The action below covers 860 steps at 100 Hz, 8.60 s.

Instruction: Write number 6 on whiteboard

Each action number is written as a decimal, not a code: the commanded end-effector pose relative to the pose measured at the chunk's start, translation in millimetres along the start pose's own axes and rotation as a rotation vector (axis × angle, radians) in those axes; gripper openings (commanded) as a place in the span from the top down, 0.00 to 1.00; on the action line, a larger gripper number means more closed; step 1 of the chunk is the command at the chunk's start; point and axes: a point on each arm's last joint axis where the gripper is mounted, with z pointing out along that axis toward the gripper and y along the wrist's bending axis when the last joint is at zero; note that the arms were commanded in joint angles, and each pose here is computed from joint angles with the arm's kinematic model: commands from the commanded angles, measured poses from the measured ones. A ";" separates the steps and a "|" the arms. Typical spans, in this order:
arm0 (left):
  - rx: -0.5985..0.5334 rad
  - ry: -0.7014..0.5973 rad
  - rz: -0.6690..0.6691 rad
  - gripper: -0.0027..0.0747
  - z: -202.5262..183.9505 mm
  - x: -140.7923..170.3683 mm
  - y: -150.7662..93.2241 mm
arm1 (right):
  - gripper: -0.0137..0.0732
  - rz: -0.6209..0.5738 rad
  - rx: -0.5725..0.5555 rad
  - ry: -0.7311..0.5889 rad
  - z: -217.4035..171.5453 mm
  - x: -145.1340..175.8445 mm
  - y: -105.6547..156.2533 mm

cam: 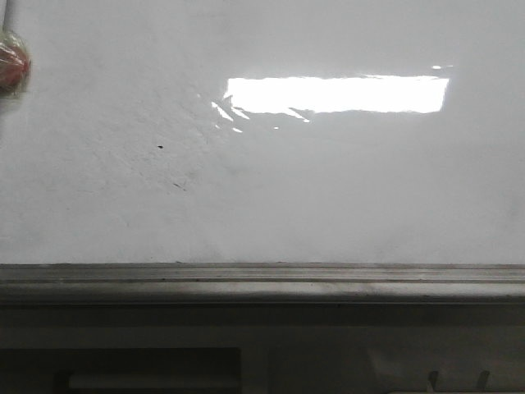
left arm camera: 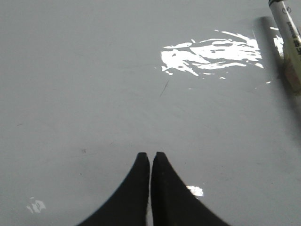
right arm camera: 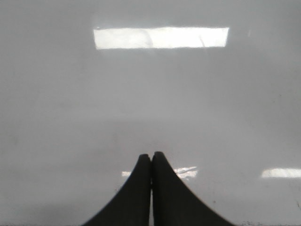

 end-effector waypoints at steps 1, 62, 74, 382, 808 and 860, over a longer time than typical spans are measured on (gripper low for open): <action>0.000 -0.064 -0.012 0.99 -0.4 7.1 -0.5 | 0.89 -0.008 0.016 -0.073 -0.3 -1.0 -1.0; 0.000 -0.064 -0.012 0.99 -0.4 7.1 -0.5 | 0.89 -0.008 0.017 -0.079 -0.4 -1.5 -1.1; 0.000 -0.064 -0.012 0.99 -0.4 7.1 -0.5 | 0.89 -0.008 0.018 -0.092 -0.5 -2.7 -1.2; 0.510 0.506 -0.275 0.83 146.1 -100.8 -53.3 | 0.39 0.257 -0.219 0.421 59.8 -113.8 17.0; 0.531 0.139 0.050 0.33 99.5 -183.4 -55.5 | 0.91 0.065 -0.917 0.488 127.9 -145.8 120.9; 0.532 0.139 0.045 0.33 99.4 -183.5 -55.6 | 0.91 -0.011 -0.705 0.438 105.7 -162.5 92.7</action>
